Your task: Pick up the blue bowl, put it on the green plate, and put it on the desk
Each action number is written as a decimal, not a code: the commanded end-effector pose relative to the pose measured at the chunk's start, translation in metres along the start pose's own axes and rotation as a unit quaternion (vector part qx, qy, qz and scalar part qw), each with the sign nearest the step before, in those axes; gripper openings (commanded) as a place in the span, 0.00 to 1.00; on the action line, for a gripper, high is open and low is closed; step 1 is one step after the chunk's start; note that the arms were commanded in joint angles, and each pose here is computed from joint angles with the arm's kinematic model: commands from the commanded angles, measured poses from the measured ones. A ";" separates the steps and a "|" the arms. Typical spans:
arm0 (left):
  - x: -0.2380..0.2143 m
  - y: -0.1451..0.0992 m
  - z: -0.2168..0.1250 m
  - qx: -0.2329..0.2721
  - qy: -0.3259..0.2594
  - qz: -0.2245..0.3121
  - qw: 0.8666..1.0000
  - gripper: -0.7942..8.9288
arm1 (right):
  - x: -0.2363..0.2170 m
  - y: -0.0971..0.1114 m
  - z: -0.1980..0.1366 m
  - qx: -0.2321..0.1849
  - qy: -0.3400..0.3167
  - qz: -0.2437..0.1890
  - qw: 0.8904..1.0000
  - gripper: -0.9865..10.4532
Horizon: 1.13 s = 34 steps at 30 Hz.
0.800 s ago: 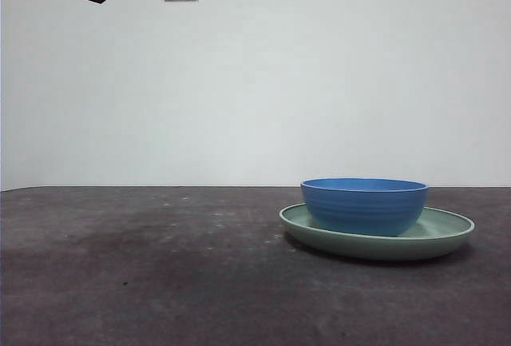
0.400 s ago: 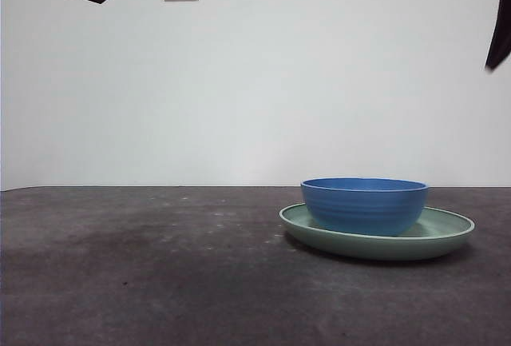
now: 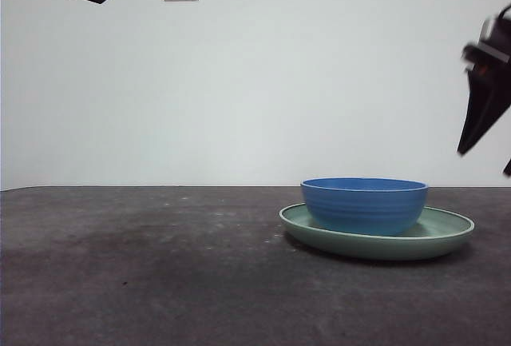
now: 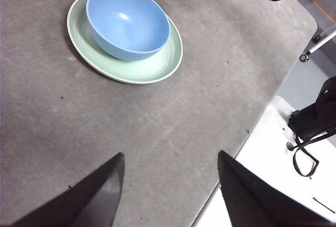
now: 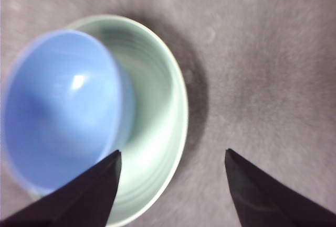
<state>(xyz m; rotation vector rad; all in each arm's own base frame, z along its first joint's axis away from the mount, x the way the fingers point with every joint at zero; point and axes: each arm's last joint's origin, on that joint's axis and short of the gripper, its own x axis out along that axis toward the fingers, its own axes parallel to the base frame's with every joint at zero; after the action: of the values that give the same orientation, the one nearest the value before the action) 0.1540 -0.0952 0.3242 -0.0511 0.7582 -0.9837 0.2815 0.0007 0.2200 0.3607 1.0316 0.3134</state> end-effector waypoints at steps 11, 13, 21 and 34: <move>0.001 -0.001 0.002 0.011 -0.002 -0.004 1.000 0.38 | 0.055 -0.004 0.006 -0.024 0.031 0.006 0.999 0.31; 0.001 -0.001 0.002 0.011 -0.001 -0.004 1.000 0.38 | 0.060 -0.005 0.005 -0.024 0.035 0.002 0.999 0.27; 0.001 -0.001 0.002 0.010 -0.001 -0.004 1.000 0.38 | 0.069 -0.010 0.005 -0.023 0.038 -0.001 0.999 0.18; 0.001 -0.001 0.002 0.009 0.000 -0.004 1.000 0.38 | 0.068 -0.014 0.006 -0.017 0.033 -0.007 0.999 0.10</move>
<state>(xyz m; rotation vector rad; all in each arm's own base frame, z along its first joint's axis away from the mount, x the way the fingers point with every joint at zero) 0.1539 -0.0952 0.3241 -0.0495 0.7584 -0.9843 0.3152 0.0157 0.1653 0.3183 1.0947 0.3290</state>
